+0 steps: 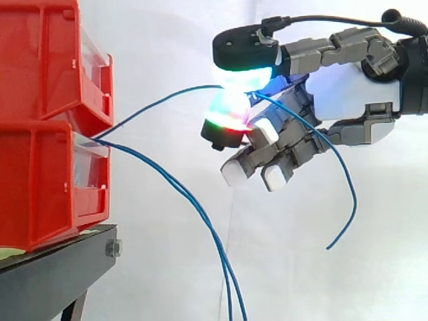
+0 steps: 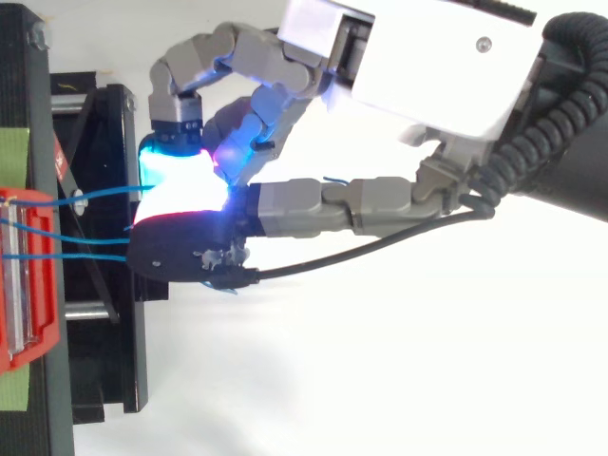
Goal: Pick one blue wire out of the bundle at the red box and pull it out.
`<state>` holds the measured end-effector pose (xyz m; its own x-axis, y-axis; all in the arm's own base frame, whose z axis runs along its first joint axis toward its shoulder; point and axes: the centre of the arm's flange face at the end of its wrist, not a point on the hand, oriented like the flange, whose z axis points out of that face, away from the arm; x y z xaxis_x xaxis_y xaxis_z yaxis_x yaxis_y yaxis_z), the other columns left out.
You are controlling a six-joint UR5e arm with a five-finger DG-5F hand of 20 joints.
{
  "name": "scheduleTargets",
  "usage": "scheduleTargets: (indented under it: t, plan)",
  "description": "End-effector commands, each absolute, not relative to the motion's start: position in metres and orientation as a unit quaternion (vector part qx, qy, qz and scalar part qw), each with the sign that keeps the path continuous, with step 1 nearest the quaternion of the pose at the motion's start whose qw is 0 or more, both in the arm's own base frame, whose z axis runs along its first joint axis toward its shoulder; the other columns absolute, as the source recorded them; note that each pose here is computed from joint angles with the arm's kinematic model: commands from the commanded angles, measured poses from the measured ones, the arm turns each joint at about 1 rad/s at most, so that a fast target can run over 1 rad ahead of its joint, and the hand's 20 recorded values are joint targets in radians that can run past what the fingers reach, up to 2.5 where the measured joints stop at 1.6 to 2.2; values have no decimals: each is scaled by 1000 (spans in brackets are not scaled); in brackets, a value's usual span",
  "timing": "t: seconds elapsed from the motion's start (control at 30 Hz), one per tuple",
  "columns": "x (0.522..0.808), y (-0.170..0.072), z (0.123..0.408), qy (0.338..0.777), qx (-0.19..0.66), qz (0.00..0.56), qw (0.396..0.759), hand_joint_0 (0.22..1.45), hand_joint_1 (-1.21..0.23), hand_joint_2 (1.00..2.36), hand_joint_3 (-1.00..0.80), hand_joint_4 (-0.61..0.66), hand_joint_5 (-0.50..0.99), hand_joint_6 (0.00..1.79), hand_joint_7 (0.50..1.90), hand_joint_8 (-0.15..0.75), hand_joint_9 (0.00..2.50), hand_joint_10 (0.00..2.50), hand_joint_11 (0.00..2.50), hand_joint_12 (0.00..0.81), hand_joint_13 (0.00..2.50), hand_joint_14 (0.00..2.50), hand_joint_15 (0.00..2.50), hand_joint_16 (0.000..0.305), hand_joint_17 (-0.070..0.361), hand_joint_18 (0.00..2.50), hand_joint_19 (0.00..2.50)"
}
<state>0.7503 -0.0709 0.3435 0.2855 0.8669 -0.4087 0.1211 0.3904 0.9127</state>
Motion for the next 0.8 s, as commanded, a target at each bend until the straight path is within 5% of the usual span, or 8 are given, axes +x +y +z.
scheduleTargets:
  t: [0.0, 0.77]
  plan:
    - [749, -76, 343, 525, 470, 280, 651, 614, -753, 1024, 24, 223, -137, 905, 1282, 474, 1096, 18, 846, 510, 773, 12, 413, 69, 155, 908, 535]
    - [746, -73, 337, 534, 471, 276, 645, 619, -745, 1024, 21, 214, -141, 911, 1257, 470, 1085, 20, 845, 507, 765, 12, 413, 68, 152, 890, 547]
